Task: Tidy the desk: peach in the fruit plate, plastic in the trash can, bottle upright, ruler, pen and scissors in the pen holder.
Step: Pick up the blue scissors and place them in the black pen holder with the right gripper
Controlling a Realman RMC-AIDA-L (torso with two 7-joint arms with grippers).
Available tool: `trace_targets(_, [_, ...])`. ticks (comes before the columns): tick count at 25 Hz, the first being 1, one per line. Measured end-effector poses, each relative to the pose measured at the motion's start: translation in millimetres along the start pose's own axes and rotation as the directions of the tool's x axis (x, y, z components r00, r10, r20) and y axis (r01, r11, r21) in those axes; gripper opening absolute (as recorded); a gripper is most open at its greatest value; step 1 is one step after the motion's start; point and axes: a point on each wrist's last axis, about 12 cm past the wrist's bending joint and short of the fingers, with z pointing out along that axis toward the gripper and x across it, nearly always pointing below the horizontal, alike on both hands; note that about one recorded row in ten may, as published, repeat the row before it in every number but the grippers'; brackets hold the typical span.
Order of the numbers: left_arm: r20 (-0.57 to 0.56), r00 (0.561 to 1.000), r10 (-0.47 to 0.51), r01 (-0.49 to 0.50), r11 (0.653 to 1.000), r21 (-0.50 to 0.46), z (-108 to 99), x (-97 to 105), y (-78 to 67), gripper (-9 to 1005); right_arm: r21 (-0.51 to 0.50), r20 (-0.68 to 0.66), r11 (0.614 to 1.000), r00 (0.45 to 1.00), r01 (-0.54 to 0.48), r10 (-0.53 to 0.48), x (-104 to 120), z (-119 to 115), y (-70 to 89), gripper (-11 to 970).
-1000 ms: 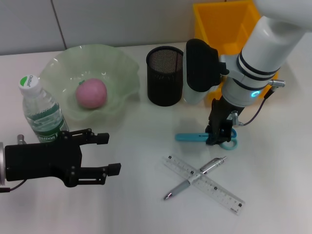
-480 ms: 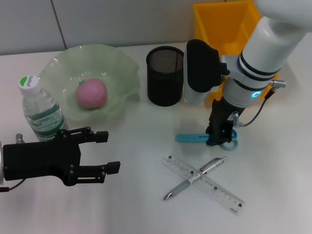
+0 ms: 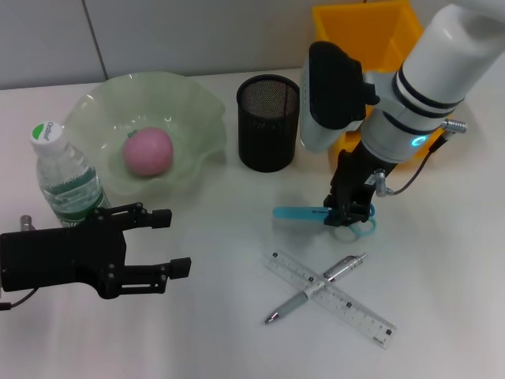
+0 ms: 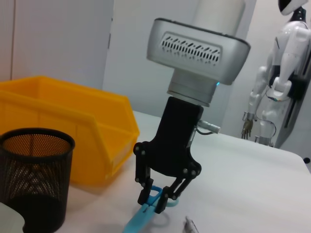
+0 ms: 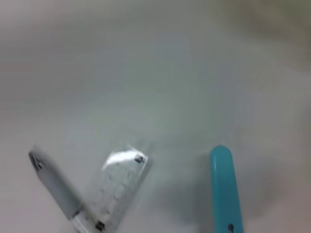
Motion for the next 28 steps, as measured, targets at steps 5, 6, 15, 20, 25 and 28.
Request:
trace_targets(5, [0.015,1.0,-0.006,0.006,1.0,-0.005,-2.4,-0.3,0.1,832,0.01,0.045,1.0,0.999,-0.02,0.02,3.0,-7.4,0.1,231])
trace_targets(6, [0.015,1.0,-0.006,0.006,1.0,-0.005,-2.4,-0.3,0.1,832,0.008,0.058,1.0,0.998,-0.025,0.025,3.2,-7.7,0.6,231])
trace_targets(15, [0.046,0.999,-0.011,0.011,1.0,-0.008,-2.7,-2.2,0.0,833,0.003,0.18,0.998,0.981,-0.066,0.064,11.8,-13.0,2.8,230])
trace_targets(20, [0.05,0.999,-0.01,0.011,1.0,-0.006,-2.6,-2.6,-0.2,833,-0.002,0.253,0.996,0.964,-0.086,0.083,16.7,-18.7,3.7,230])
trace_targets(25, [0.05,0.999,-0.01,0.01,1.0,-0.007,-2.6,-2.7,-0.2,833,-0.019,0.364,0.994,0.925,-0.109,0.109,19.7,-27.1,5.6,229])
trace_targets(28, [0.052,0.999,-0.008,0.008,1.0,-0.007,-2.6,-2.8,-0.2,833,-0.019,0.443,0.991,0.887,-0.135,0.13,24.2,-31.1,5.0,229])
